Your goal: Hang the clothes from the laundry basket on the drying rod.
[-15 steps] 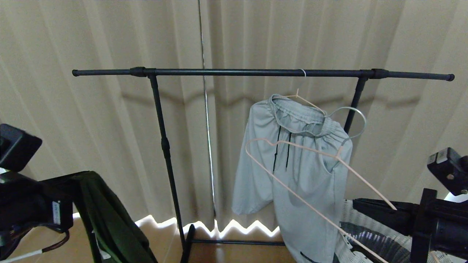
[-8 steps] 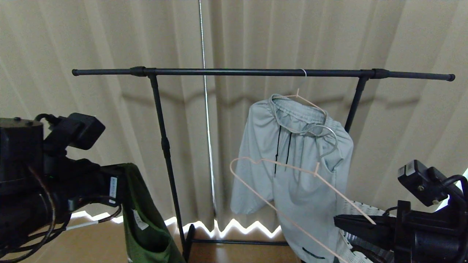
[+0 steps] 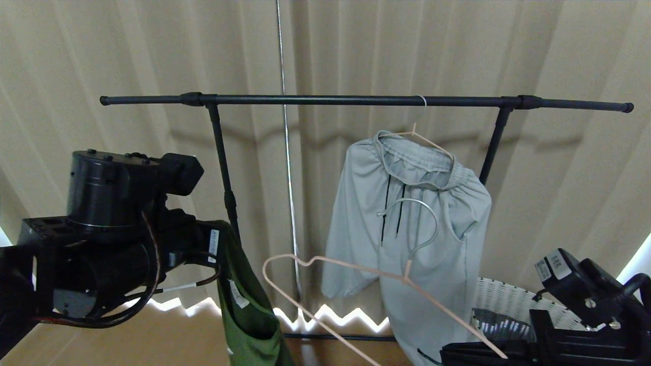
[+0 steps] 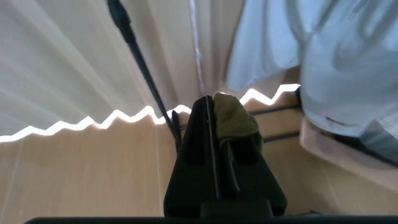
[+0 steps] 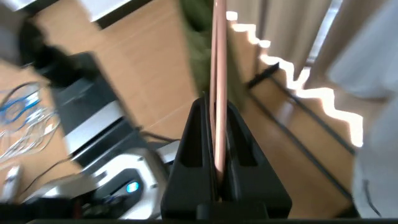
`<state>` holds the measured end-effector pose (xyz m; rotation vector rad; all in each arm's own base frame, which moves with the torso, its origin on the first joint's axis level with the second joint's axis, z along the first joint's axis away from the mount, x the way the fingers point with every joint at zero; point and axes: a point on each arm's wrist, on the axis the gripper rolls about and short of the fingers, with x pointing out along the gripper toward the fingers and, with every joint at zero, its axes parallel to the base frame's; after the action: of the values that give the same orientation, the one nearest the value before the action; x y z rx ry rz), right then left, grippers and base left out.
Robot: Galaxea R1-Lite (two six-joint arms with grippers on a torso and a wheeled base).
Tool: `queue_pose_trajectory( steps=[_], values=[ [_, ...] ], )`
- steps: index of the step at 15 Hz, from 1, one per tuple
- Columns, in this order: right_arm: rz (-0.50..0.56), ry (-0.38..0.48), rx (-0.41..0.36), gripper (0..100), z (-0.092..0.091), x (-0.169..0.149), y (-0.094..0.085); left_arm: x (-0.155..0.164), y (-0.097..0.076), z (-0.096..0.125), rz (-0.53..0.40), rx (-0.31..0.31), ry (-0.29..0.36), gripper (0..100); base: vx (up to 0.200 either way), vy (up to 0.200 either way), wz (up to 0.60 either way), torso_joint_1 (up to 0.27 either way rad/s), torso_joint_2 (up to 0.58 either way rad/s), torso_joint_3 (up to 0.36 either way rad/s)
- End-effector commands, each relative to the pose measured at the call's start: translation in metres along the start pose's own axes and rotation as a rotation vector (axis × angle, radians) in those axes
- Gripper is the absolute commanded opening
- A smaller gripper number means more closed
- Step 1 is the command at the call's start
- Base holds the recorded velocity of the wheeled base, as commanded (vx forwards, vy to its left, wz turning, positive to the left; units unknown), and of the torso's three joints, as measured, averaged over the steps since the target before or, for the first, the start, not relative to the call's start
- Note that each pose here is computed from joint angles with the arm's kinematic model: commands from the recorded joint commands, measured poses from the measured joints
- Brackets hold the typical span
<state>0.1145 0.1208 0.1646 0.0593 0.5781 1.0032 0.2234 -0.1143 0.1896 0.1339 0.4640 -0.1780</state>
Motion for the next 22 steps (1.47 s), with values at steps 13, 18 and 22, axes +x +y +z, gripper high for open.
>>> queue_pose_trajectory(
  steps=[13,18,22],
  values=[
    [0.048,-0.026,-0.034,0,0.013,0.041,0.001,0.011,-0.021,-0.001,0.052,0.006,0.014,0,0.0,0.0,0.0,0.0,0.0,0.0],
    [-0.01,-0.039,0.078,0,0.027,0.061,-0.002,0.011,-0.019,-0.002,0.129,0.01,0.013,0,0.0,0.0,0.0,0.0,0.0,0.0],
    [-0.022,-0.062,0.075,0,0.027,0.072,-0.004,0.011,-0.02,-0.002,0.128,0.01,0.014,0,0.0,0.0,0.0,0.0,0.0,0.0]
  ],
)
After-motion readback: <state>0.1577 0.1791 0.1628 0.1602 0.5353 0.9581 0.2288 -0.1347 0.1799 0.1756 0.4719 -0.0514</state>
